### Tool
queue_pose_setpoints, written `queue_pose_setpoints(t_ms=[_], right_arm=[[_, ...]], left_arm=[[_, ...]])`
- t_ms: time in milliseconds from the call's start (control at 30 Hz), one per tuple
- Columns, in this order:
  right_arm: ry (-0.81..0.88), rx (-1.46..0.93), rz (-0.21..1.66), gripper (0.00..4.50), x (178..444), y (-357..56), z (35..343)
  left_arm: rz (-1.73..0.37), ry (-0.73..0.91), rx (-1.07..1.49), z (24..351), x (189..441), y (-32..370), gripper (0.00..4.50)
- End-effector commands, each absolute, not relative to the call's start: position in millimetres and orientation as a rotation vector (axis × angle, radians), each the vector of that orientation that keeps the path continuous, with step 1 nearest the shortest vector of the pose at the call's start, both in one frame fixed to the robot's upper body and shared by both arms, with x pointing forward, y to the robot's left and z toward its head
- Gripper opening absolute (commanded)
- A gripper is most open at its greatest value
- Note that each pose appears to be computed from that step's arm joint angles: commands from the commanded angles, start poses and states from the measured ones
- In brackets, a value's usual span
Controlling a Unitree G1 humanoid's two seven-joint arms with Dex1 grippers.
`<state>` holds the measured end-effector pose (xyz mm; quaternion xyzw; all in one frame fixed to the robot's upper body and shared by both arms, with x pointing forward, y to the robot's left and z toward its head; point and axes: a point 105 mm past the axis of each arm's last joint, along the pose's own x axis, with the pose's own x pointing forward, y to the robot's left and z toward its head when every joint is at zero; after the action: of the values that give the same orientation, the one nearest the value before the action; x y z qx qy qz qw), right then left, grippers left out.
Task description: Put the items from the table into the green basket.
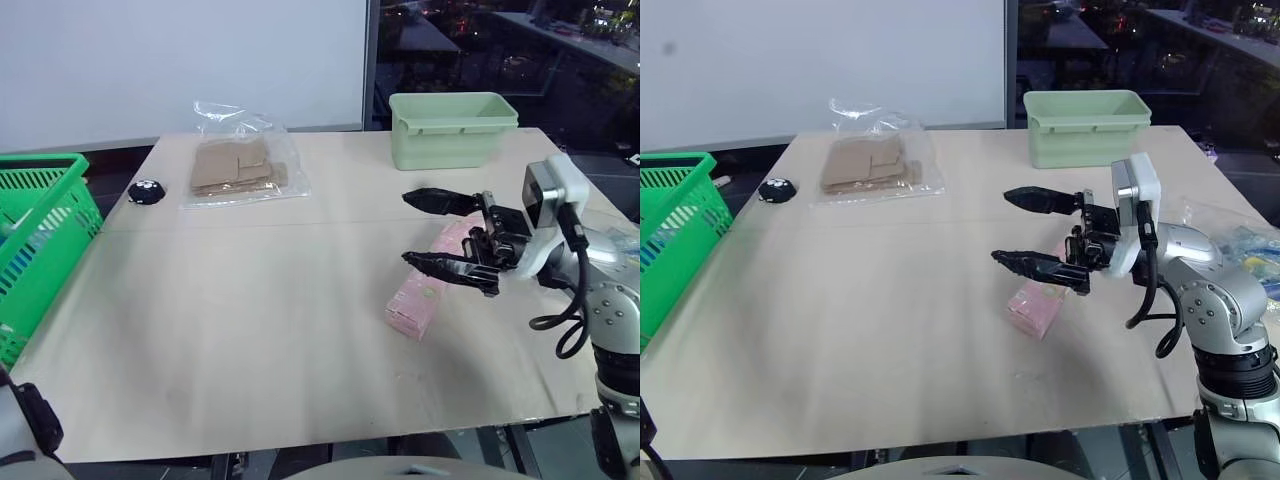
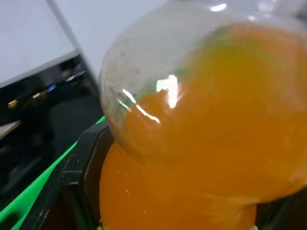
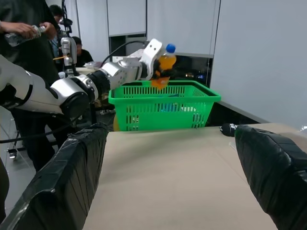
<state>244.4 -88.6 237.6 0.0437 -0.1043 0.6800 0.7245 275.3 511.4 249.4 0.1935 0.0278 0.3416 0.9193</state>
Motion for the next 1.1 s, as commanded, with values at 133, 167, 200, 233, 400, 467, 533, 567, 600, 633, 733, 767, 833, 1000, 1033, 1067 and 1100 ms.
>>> queue_pose_setpoints(t_ms=[133, 167, 200, 233, 400, 467, 533, 567, 600, 633, 733, 767, 833, 1000, 1033, 1067, 1100], right_arm=[[-0.257, 0.074, 1.478, 4.50, 244.7, -95.9, 237.1], [-0.257, 0.073, 1.475, 4.50, 244.9, -96.5, 236.6], [-0.257, 0.073, 1.471, 4.50, 245.1, -97.2, 236.2], [-0.257, 0.072, 1.468, 4.50, 245.4, -97.7, 235.7], [-0.254, 0.064, 1.456, 4.50, 246.3, -99.8, 232.8], [-0.254, 0.061, 1.450, 4.50, 246.9, -100.2, 232.4], [-0.255, 0.060, 1.440, 4.50, 248.2, -101.3, 232.1], [-0.254, 0.058, 1.435, 4.50, 248.7, -102.7, 231.8], [-0.253, 0.055, 1.427, 4.50, 249.4, -104.5, 231.4], [-0.252, 0.053, 1.421, 4.50, 250.1, -106.7, 231.2], [-0.236, 0.035, 1.376, 4.50, 254.8, -116.5, 228.5], [-0.230, 0.031, 1.361, 4.50, 256.2, -119.1, 227.5], [-0.209, 0.024, 1.316, 4.50, 258.6, -128.0, 223.6], [-0.132, -0.011, 1.201, 4.50, 258.4, -157.9, 208.6], [-0.107, -0.013, 1.179, 4.50, 256.6, -164.9, 204.9], [-0.084, -0.022, 1.161, 4.50, 254.1, -170.7, 201.1], [-0.062, -0.027, 1.139, 4.50, 251.4, -176.7, 197.3]], left_arm=[[0.813, 0.049, 0.415, 252.7, 249.4, 536.1, 3.00], [0.817, 0.057, 0.403, 248.9, 248.3, 537.7, 3.00], [0.819, 0.059, 0.398, 246.6, 247.9, 538.6, 3.00], [0.819, 0.063, 0.398, 244.9, 247.9, 538.9, 3.50], [0.857, 0.029, 0.363, 249.9, 248.5, 540.4, 4.49], [0.868, -0.020, 0.340, 259.2, 249.5, 539.5, 4.49], [0.857, -0.099, 0.311, 273.1, 253.5, 534.9, 4.49], [0.802, -0.161, 0.300, 284.3, 262.9, 524.6, 4.49], [0.702, -0.216, 0.284, 293.3, 277.9, 507.8, 4.49], [0.592, -0.240, 0.273, 297.0, 293.9, 488.7, 4.49], [0.226, -0.236, 0.243, 287.5, 339.3, 414.2, 4.49], [0.150, -0.231, 0.226, 283.9, 346.1, 396.4, 4.49], [-0.088, -0.180, 0.127, 265.2, 361.3, 338.9, 4.49], [-0.630, 0.061, 0.034, 208.3, 355.0, 191.2, 4.49], [-0.685, 0.113, 0.020, 198.2, 353.0, 170.5, 4.49], [-0.737, 0.153, 0.026, 190.0, 350.2, 153.5, 4.49], [-0.788, 0.188, 0.024, 182.5, 347.7, 136.1, 4.49]])
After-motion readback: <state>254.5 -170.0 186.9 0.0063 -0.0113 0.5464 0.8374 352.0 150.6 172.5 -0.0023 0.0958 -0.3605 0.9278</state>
